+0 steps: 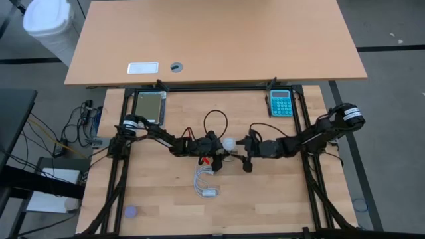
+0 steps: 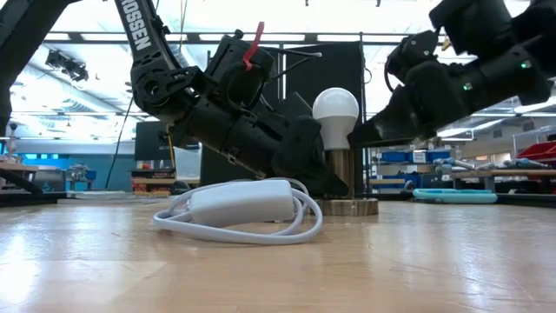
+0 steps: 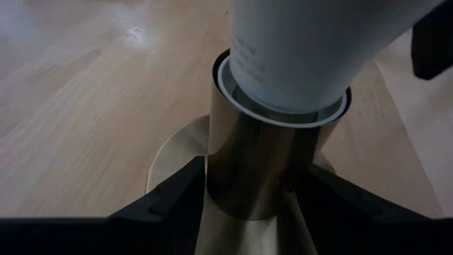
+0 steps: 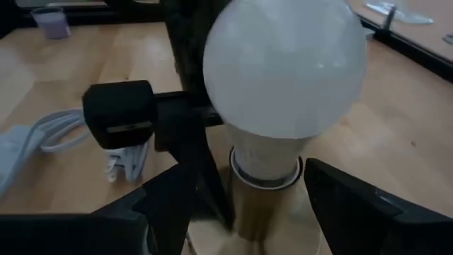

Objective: Screw lightbulb
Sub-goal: Insert the white lightbulb into the silver lamp

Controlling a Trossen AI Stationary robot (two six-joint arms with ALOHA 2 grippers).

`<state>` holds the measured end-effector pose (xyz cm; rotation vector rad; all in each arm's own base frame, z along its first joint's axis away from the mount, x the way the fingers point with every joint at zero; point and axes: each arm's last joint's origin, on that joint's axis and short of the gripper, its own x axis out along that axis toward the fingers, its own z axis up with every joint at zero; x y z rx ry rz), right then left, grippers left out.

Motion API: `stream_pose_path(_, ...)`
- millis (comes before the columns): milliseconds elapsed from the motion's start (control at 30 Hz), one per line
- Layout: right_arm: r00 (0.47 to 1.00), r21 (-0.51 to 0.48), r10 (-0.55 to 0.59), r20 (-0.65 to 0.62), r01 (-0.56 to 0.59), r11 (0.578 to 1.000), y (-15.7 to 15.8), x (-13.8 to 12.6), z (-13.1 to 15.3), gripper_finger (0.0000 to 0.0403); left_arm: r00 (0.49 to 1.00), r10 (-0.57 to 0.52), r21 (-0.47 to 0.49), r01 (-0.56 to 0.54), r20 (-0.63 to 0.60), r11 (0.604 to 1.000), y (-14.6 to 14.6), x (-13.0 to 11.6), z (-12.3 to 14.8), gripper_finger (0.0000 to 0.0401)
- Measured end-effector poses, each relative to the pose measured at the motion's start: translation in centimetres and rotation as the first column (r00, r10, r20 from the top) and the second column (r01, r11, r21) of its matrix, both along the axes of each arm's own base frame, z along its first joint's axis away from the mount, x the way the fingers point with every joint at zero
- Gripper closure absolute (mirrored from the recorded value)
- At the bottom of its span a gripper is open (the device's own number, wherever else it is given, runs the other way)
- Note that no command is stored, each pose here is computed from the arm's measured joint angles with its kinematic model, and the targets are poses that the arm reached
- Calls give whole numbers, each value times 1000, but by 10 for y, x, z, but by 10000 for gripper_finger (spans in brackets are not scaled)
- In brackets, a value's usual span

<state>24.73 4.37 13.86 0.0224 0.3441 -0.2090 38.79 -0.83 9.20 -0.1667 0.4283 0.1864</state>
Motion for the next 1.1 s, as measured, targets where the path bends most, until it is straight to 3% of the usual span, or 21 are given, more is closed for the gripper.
stream_pose_path(600,994,46,108,-11,-107,993,10,-1,-1,147,1000,-3,-4,3,-2,1000,0,0,0,183)
stream_pose_path(800,979,87,202,-16,-200,976,25,-5,-2,149,1000,11,-4,-11,0,1000,1,0,0,183)
stream_pose_path(1033,997,4,-54,-50,54,999,14,-7,-6,149,1000,10,-4,-10,0,1000,0,0,0,183)
stream_pose_path(1100,997,2,-70,-23,70,998,9,-5,-4,149,1000,9,-4,-9,0,1000,0,0,0,183)
